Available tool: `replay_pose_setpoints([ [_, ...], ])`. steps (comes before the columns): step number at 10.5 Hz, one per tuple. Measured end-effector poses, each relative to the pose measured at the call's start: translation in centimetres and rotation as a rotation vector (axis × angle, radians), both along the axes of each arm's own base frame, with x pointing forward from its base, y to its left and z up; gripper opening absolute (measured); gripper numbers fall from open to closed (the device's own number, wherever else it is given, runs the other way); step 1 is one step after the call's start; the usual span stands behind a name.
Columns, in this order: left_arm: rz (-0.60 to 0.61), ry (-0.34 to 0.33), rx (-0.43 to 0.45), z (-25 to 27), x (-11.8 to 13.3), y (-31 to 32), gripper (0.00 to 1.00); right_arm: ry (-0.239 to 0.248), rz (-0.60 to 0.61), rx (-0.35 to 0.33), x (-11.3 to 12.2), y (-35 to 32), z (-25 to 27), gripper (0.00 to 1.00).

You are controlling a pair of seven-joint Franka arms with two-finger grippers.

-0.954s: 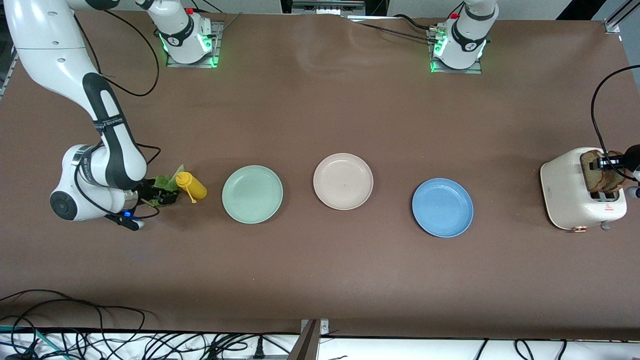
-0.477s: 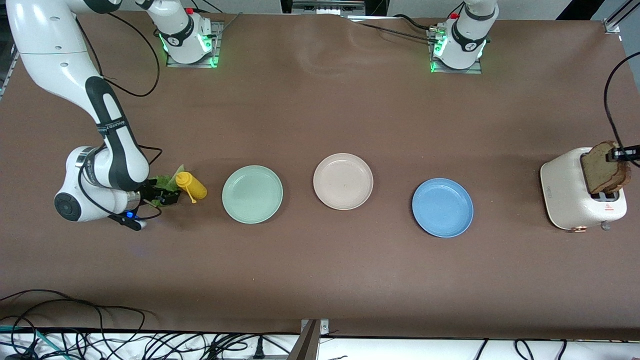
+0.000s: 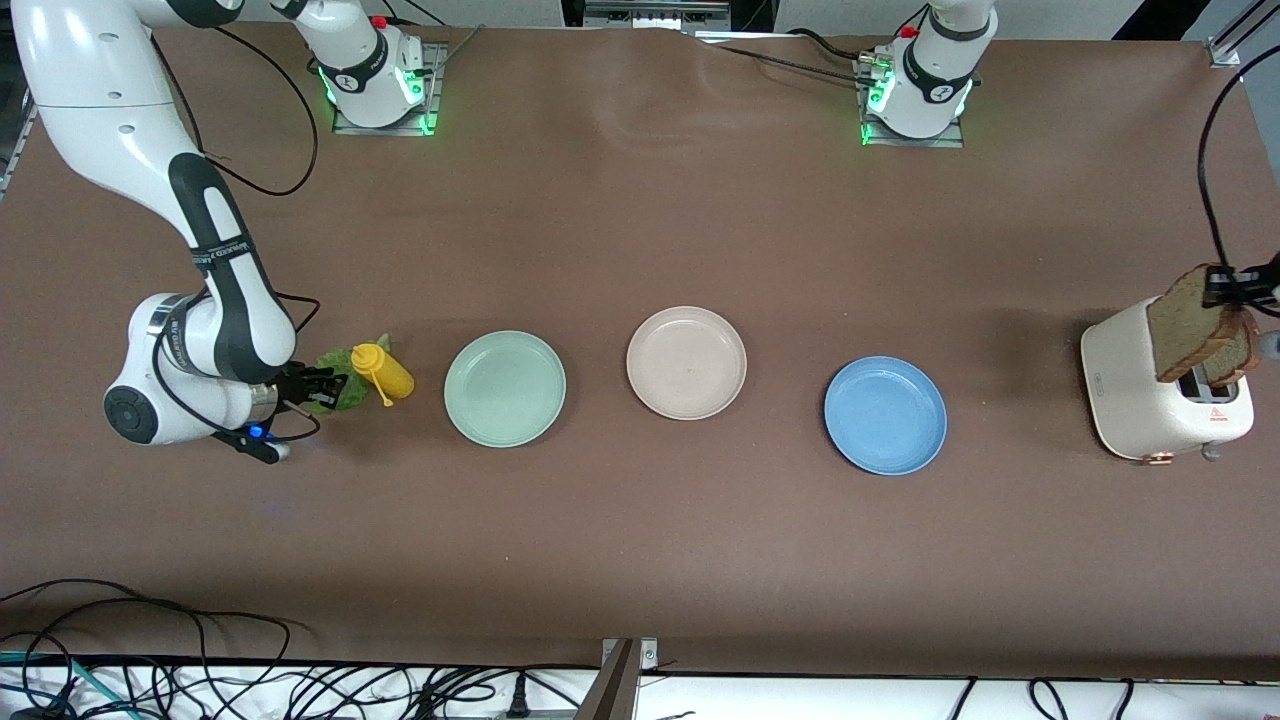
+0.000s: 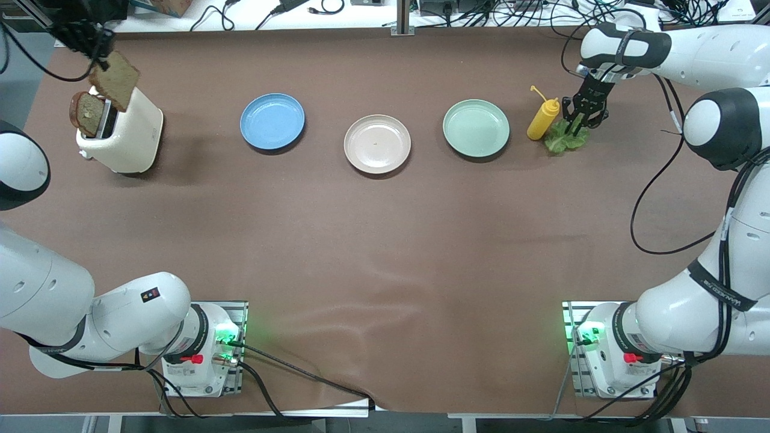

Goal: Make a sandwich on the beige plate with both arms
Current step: 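Grasp the lettuce with the right gripper while the left gripper pulls bread, then place the bread slice on the beige plate with the left gripper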

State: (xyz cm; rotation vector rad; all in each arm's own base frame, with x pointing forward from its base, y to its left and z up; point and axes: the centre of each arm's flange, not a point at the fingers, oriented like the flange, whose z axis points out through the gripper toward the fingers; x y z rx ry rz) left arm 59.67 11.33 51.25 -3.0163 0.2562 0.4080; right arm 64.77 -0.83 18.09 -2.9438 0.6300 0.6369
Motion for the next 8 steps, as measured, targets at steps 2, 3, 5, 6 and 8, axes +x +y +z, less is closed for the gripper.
replay_pose_setpoints([
  [2,-0.094,0.036,-0.101,-0.2,0.1,-7.2,0.1,0.03,0.011,0.009,0.9,0.1,2.4,0.07],
  [3,-0.116,0.051,-0.181,-0.8,0.1,-10.6,0.1,0.048,0.018,0.014,1.5,0.0,4.4,0.07],
  [5,-0.12,0.114,-0.356,-3.3,0.3,-16.8,0.1,0.067,0.048,-0.003,2.3,-0.4,7.5,0.05],
  [6,-0.108,0.15,-0.43,-5.2,0.6,-20.3,0.1,0.072,0.08,-0.004,2.6,-0.6,8.8,0.05],
  [8,-0.091,0.165,-0.532,-8.6,1.5,-26.5,0.1,0.06,0.126,0.004,2.9,-1.2,11.3,0.05],
])
